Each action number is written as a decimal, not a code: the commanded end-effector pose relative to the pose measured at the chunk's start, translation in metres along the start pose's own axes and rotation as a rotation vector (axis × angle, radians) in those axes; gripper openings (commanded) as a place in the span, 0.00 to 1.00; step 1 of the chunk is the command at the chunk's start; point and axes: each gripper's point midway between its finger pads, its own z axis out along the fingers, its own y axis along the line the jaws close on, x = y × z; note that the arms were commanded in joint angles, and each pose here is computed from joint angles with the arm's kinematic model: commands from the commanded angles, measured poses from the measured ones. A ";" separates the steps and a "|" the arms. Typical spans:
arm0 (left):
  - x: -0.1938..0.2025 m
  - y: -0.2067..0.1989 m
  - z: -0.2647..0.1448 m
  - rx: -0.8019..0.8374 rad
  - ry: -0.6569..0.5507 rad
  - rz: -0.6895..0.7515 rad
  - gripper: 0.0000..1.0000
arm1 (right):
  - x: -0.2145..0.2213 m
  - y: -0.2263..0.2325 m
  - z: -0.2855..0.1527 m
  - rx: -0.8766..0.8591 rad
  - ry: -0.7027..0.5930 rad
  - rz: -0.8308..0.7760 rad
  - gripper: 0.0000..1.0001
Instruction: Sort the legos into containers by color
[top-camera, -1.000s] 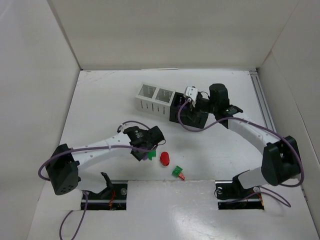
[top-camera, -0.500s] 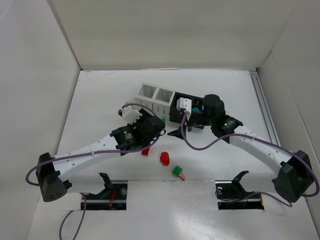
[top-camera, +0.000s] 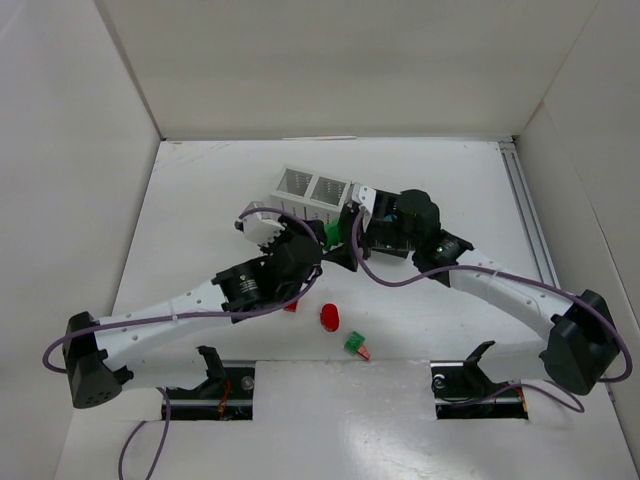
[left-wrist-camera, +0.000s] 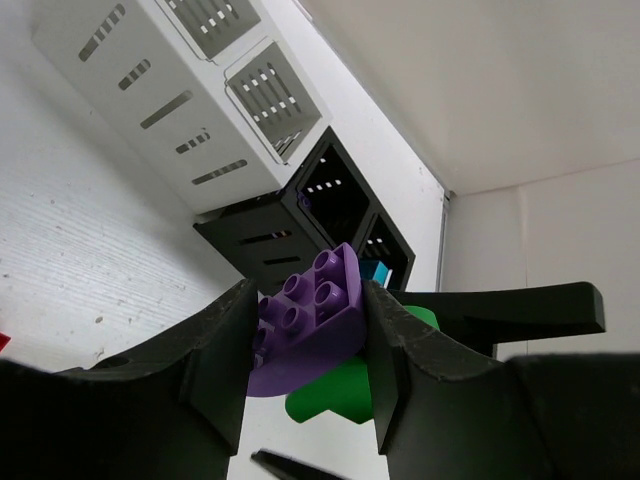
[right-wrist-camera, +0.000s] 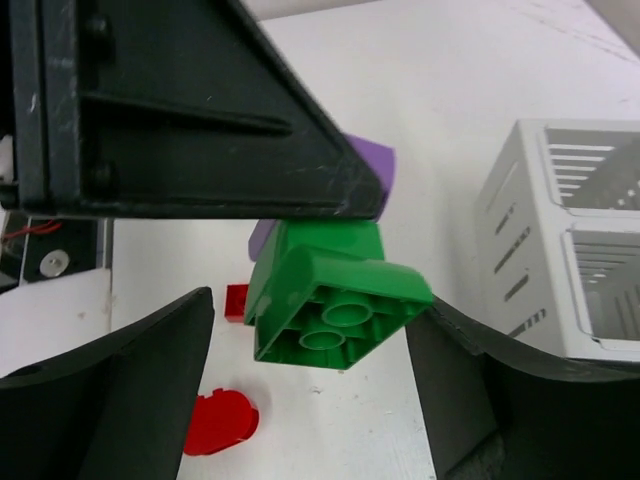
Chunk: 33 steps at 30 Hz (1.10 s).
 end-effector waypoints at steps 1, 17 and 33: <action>-0.013 -0.010 -0.004 0.046 -0.035 -0.051 0.00 | -0.054 -0.011 -0.006 0.084 -0.133 -0.059 0.80; -0.006 -0.020 -0.005 0.109 -0.007 -0.059 0.00 | -0.068 0.005 0.013 -0.078 -0.207 -0.031 0.52; -0.014 0.006 -0.001 0.021 -0.078 -0.019 0.00 | -0.062 0.014 0.007 -0.154 -0.222 -0.031 0.23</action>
